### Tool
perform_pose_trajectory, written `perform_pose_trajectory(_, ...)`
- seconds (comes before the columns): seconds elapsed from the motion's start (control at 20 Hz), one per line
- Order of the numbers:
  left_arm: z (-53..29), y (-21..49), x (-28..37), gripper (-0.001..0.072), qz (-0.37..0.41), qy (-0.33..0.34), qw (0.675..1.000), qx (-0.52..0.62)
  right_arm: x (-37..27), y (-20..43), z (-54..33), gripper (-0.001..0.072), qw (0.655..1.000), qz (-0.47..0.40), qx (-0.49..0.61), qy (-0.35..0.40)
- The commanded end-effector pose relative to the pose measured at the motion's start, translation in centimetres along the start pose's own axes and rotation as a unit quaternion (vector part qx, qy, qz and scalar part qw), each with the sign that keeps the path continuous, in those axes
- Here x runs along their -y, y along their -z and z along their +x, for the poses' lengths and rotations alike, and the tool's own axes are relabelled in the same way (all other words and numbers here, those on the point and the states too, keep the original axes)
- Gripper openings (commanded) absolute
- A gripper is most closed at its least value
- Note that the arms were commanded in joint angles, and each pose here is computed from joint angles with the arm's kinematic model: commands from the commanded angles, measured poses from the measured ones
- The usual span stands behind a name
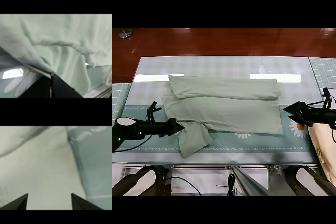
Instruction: Fold the shirts.
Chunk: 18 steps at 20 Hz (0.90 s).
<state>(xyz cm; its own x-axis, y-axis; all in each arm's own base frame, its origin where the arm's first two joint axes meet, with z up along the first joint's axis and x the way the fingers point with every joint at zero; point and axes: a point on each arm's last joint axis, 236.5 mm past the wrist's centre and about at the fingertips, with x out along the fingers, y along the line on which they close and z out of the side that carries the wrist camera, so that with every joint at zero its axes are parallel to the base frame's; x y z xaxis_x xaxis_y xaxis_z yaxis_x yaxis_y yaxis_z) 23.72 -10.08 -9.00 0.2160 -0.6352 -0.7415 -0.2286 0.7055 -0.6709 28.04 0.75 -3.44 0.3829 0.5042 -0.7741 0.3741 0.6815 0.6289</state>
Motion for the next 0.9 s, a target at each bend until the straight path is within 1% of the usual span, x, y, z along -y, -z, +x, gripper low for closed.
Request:
perform_pose_trajectory(0.0, -1.2, -1.0, 2.1, 0.0029, 0.041, 0.013, 0.999, -0.009, 3.0, 4.0, -0.6, 0.0622, 0.996, 0.019, -0.079, 0.046)
perform_pose_trajectory(0.1, -1.5, -2.0, 2.4, 0.0029, 0.042, 0.012, 0.999, 0.004, 3.8, 5.8, 0.0, 0.0622, 0.992, 0.036, -0.105, 0.058)
perform_pose_trajectory(0.25, -1.5, -1.9, 2.4, 0.0029, 0.043, 0.013, 0.999, 0.003, 6.7, 8.0, -0.1, 0.0622, 0.979, 0.031, -0.146, 0.137)
perform_pose_trajectory(0.3, -1.5, -2.0, 2.4, 0.0029, 0.043, 0.012, 0.999, 0.003, 6.9, 8.3, 0.1, 0.0622, 0.977, 0.025, -0.154, 0.146)
perform_pose_trajectory(0.5, -1.5, -2.8, 2.1, 0.0029, 0.043, 0.005, 0.999, 0.02, 5.2, 8.5, 3.0, 0.0622, 0.976, 0.004, -0.173, 0.129)
perform_pose_trajectory(0.7, -1.6, -3.3, 1.9, 0.0029, 0.042, 0.0, 0.999, 0.031, 2.3, 6.0, 6.2, 0.062, 0.988, 0.037, -0.135, 0.069)
perform_pose_trajectory(0.85, -1.6, -3.3, 1.9, 0.0029, 0.043, 0.0, 0.999, 0.031, 1.3, 4.0, 6.6, 0.0597, 0.991, 0.043, -0.111, 0.053)
